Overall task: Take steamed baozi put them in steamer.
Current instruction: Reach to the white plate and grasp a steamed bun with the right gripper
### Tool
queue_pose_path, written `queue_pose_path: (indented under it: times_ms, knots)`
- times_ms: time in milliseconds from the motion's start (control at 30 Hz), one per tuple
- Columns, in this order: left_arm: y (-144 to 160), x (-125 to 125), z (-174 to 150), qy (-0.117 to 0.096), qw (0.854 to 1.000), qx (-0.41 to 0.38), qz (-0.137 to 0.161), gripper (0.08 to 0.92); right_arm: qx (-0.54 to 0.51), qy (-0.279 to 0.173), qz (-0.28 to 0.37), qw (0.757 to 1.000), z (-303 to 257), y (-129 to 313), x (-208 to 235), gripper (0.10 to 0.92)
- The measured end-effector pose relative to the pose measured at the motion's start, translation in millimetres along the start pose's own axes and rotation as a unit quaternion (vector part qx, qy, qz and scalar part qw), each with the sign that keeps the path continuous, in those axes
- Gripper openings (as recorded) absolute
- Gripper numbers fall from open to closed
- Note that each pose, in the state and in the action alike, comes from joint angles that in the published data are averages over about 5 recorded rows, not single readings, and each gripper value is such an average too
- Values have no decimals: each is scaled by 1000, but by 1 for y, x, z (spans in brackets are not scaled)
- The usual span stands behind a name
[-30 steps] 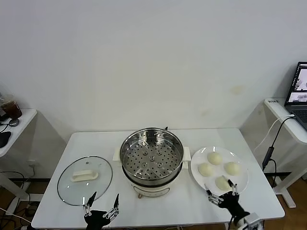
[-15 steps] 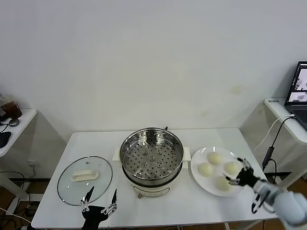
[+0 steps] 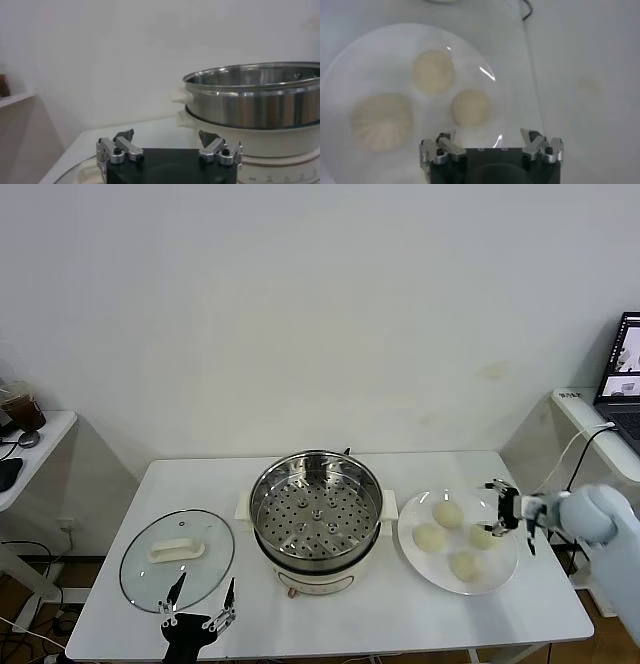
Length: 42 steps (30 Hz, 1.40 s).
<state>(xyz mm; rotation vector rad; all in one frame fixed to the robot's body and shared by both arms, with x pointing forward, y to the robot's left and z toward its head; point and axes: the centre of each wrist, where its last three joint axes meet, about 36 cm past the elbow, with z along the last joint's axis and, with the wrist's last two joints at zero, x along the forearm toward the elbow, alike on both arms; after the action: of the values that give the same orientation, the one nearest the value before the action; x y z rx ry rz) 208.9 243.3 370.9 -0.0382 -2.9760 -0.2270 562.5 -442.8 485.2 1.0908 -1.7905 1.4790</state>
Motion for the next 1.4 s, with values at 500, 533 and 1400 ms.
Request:
queue_pose_path:
  times_ms: [500, 533, 1400]
  knots:
    - [10, -6, 4, -5, 1000, -10, -14, 823, 24, 47, -127, 990, -29, -57, -63, 823]
    - [10, -7, 4, -6, 1000, -11, -15, 823, 26, 50, -130, 990, -30, -58, -65, 823]
    - [24, -12, 2, -17, 999, -21, -29, 823, 63, 86, -158, 982, -68, -72, -113, 800]
